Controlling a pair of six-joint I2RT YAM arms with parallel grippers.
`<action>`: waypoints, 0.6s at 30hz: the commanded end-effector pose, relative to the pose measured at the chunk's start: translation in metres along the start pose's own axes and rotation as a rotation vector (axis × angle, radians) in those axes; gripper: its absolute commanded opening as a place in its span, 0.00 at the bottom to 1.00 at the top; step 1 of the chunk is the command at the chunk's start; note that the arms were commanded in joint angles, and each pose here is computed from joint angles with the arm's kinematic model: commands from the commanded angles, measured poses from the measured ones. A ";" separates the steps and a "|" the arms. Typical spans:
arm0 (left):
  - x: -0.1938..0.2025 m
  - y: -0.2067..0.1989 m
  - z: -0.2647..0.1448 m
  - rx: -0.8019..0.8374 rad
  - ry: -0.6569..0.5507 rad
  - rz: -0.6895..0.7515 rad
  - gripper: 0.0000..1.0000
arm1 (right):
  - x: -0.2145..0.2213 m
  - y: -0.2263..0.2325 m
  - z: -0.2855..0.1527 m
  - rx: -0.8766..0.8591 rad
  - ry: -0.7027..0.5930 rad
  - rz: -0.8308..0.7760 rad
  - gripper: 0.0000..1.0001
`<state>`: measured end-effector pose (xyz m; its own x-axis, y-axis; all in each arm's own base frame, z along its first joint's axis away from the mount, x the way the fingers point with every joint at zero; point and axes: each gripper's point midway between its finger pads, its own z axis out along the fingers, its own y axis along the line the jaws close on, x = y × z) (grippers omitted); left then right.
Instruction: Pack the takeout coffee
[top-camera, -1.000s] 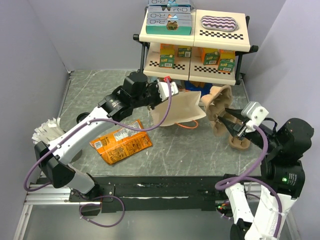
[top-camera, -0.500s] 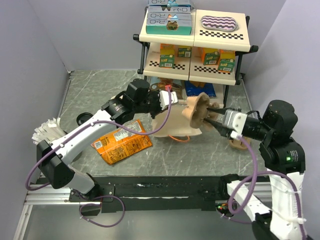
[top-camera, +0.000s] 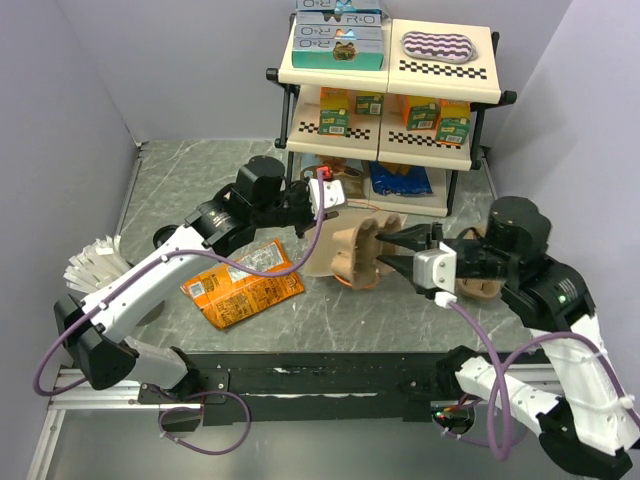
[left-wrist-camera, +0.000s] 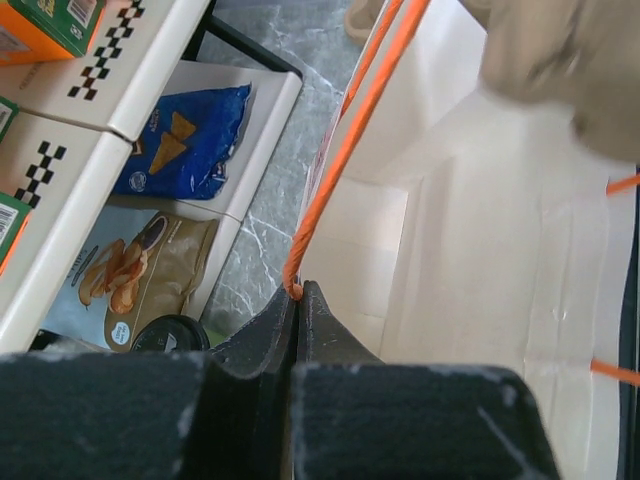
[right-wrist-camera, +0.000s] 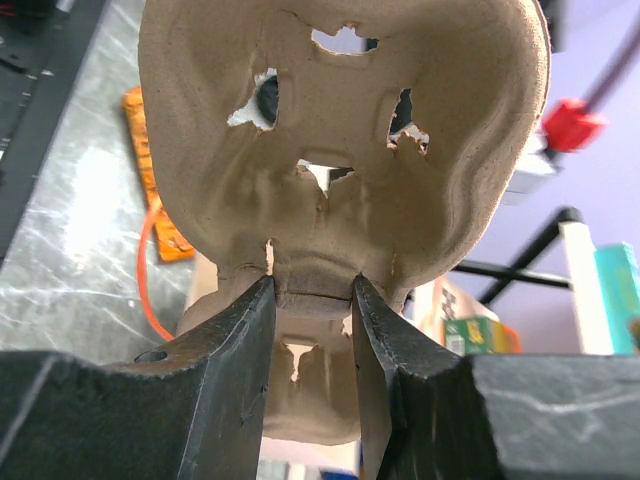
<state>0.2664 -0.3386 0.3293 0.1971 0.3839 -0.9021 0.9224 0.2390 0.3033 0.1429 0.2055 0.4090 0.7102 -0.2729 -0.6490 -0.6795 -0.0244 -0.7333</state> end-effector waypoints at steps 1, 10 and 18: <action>-0.018 -0.005 -0.013 0.012 -0.055 0.001 0.01 | -0.001 -0.003 0.014 -0.015 -0.032 -0.039 0.00; -0.024 -0.008 -0.019 0.016 -0.068 0.006 0.01 | 0.017 0.011 0.035 -0.064 -0.026 -0.033 0.00; -0.023 -0.009 -0.022 0.014 -0.062 0.010 0.01 | 0.039 0.042 0.027 -0.140 0.063 0.000 0.00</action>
<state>0.2567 -0.3329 0.3332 0.1858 0.3791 -0.9065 0.9298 0.2304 0.2870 0.1549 0.2283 0.3582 0.6812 -0.3085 -0.6639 -0.7204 -0.1212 -0.6828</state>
